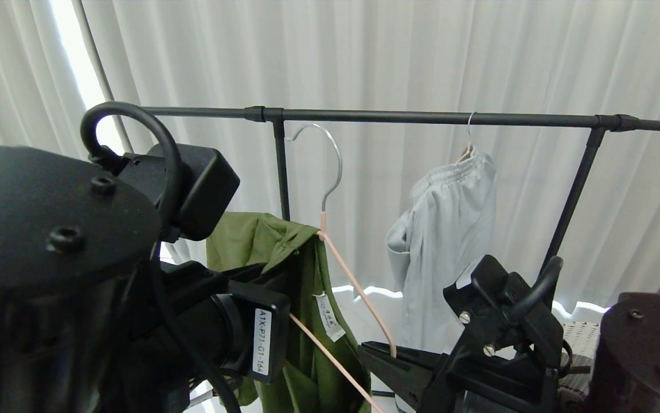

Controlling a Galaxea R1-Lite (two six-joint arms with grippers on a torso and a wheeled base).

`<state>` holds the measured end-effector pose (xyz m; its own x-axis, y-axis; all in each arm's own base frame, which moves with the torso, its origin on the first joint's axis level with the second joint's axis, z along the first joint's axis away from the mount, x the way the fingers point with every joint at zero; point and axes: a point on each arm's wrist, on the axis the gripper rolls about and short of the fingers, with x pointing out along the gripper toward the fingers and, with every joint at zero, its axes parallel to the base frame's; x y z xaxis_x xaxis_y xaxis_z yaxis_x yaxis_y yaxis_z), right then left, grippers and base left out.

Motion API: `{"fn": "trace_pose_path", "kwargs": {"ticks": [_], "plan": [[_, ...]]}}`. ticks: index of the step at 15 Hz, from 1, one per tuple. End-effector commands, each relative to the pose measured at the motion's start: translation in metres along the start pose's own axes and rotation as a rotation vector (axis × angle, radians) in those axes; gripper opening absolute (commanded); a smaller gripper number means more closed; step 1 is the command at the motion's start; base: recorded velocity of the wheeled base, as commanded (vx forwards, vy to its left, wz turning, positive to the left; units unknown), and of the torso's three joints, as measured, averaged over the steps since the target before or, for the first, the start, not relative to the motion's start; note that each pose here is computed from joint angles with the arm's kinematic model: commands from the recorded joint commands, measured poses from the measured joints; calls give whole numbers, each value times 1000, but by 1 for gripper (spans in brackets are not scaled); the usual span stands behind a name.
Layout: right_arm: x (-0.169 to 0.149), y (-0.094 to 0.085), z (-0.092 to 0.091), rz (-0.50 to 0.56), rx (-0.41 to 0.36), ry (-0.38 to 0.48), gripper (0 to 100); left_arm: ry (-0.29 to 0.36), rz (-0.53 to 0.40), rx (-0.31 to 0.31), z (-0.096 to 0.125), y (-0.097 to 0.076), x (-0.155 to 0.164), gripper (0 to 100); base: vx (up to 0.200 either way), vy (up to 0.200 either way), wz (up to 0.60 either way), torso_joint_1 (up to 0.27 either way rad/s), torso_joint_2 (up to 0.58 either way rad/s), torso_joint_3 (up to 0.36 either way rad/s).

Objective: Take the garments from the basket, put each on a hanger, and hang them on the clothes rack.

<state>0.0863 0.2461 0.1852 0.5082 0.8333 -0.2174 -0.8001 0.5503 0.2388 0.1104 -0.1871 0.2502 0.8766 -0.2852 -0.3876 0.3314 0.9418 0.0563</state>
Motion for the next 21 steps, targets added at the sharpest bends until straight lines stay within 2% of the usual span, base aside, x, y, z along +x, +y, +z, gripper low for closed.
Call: {"fn": "trace_pose_path", "kwargs": {"ticks": [1, 5, 9, 11, 13, 16, 17, 19, 21], "plan": [[-1, 0, 0, -1, -2, -9, 0, 1, 0, 0, 0, 0, 0, 100, 0, 0, 0, 0, 0, 0], [-4, 0, 3, -10, -3, -44, 0, 12, 5, 13, -9, 6, -4, 100, 0, 0, 0, 0, 0, 0], [-26, -10, -9, -19, -38, -20, 0, 11, 3, 22, -20, 20, -15, 100, 0, 0, 0, 0, 0, 0], [-39, -16, -19, -20, -61, 5, 0, 2, -12, 76, -30, 34, -28, 100, 0, 0, 0, 0, 0, 0], [-52, -22, -32, -6, -105, 44, 0, -6, -99, 144, -41, 50, -44, 100, 0, 0, 0, 0, 0, 0], [-72, -27, -44, 103, -161, 83, 0, -7, -215, 270, -64, 69, -58, 100, 0, 0, 0, 0, 0, 0], [-75, -28, -46, 121, -176, 89, 0, -1, -229, 299, -69, 70, -59, 100, 0, 0, 0, 0, 0, 0], [-84, -32, -57, 186, -244, 123, 0, 3, -330, 405, -77, 72, -61, 100, 0, 0, 0, 0, 0, 0], [-87, -28, -62, 236, -271, 145, 0, 5, -438, 437, -78, 67, -62, 100, 0, 0, 0, 0, 0, 0]]}}
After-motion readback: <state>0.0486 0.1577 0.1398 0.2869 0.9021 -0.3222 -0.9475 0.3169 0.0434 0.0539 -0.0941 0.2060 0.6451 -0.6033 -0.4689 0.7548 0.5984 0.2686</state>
